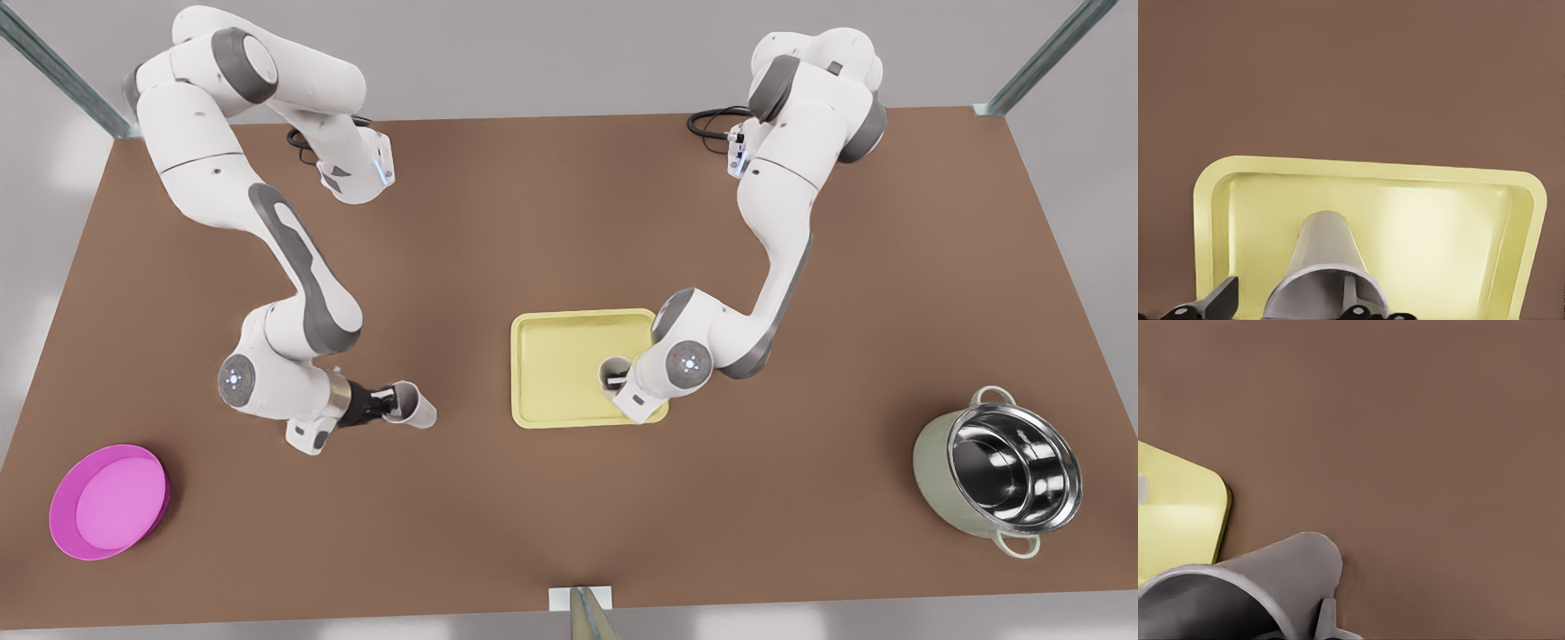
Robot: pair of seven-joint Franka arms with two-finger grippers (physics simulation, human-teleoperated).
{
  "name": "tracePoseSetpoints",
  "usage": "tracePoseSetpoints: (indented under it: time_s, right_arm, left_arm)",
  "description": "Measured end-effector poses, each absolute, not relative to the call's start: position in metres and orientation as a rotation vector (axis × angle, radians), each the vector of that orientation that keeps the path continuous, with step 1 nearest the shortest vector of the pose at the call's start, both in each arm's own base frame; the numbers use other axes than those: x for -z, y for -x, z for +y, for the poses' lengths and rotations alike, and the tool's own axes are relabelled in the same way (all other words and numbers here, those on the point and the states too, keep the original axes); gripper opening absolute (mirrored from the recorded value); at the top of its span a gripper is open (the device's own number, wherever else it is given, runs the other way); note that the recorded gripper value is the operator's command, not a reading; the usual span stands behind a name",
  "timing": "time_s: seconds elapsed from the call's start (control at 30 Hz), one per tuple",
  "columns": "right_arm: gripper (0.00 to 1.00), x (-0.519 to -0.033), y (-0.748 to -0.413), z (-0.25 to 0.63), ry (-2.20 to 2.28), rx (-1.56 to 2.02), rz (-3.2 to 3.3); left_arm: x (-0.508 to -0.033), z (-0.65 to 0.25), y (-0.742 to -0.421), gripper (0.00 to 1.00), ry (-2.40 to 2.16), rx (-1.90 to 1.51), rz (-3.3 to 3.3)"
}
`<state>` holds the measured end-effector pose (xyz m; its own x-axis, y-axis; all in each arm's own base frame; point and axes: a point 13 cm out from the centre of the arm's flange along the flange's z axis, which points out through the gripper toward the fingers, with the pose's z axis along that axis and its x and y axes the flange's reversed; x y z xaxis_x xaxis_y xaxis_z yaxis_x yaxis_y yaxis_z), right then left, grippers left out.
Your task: Use both arms to respectively pick up the white IKEA cups from the middle-left and middle-right positions, then place the white IKEA cups onto the middle-middle tray, ensuring that the cups remain upright and do not tip over
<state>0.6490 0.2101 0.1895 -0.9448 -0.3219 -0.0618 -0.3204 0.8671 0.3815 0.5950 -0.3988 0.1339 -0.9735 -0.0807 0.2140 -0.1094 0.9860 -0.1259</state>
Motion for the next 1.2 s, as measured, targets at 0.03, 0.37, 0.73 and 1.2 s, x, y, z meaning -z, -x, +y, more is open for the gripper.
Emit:
tracePoseSetpoints:
  time_s: [0.03, 0.37, 0.73, 1.2]
  right_arm:
    - [0.23, -0.195, -0.645, 0.243, -0.556, 0.637, -3.029]
    - [0.23, -0.164, -0.602, 0.390, -0.560, 0.606, -3.058]
    - [1.00, -0.121, -0.583, 0.425, -0.384, 0.562, -3.060]
    - [1.00, -0.174, -0.608, 0.397, -0.170, 0.549, -3.124]
  left_arm:
    - [-0.142, -0.395, -0.597, 1.00, -0.156, -0.196, -2.924]
    - [-0.458, -0.092, -0.647, 1.00, -0.610, 0.038, -3.061]
    - [-0.438, -0.089, -0.572, 1.00, -0.211, 0.122, -2.935]
    - [-0.434, -0.091, -0.568, 1.00, 0.030, 0.079, -2.908]
